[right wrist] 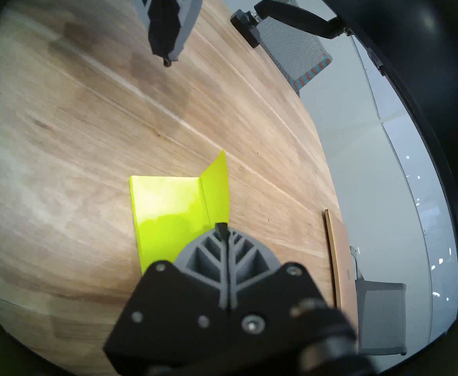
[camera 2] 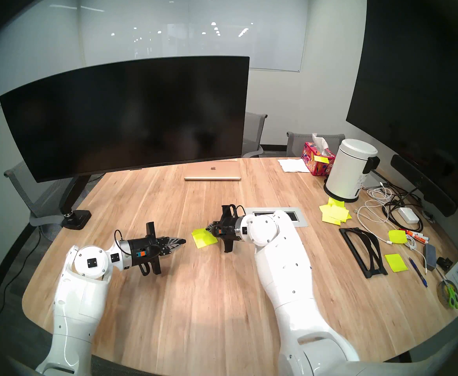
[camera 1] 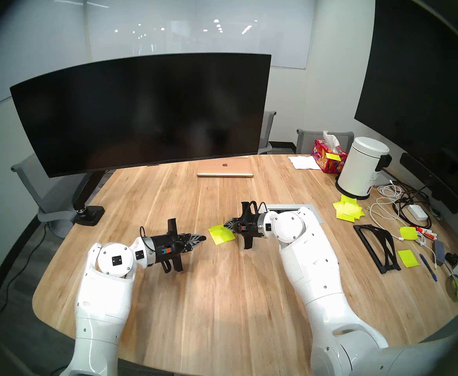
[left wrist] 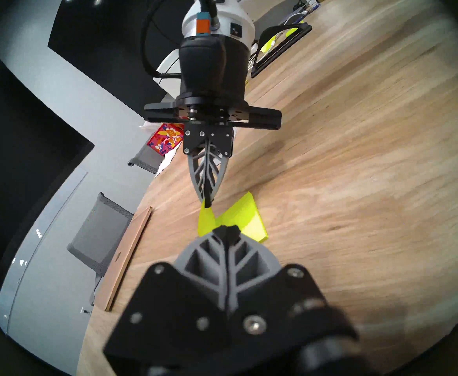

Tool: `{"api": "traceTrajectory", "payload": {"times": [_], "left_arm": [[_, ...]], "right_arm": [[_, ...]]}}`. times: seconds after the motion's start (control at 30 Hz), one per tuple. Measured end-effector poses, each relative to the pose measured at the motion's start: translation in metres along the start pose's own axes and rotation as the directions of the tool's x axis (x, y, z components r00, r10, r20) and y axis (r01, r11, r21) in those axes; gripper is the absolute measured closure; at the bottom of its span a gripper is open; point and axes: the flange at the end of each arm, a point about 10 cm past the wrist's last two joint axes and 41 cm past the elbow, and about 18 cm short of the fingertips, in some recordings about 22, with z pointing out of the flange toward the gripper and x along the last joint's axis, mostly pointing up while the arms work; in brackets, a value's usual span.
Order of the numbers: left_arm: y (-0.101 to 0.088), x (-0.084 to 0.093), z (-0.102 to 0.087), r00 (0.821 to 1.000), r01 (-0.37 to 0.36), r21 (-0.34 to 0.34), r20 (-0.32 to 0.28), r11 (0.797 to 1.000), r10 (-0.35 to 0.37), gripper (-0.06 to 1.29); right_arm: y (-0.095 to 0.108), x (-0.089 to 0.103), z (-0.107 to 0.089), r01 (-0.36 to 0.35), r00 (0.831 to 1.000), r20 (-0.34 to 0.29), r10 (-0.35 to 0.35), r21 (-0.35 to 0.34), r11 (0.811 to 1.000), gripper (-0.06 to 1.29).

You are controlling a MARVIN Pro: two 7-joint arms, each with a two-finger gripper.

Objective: Peel one sticky note off the pad and stick it onto the monitor, then press it flat

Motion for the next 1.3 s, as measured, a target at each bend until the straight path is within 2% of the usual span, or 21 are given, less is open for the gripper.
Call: {"api": "traceTrajectory", "payload": {"times": [0.8, 1.3], "left_arm": [[-0.018, -0.004, 0.023, 1.0, 0.006, -0.031, 0.02, 0.999, -0.005, 1.25], [-0.011, -0.012, 0.029, 0.999, 0.001, -0.074, 0.039, 0.997, 0.002, 1.25]], "right_arm": [[-0.004, -0.008, -0.005, -0.031, 1.0, 0.004, 0.031, -0.017, 0.999, 1.25], [-0.004, -0.005, -0.002, -0.028, 1.0, -0.005, 0.028, -0.015, 0.999, 1.25]]}}
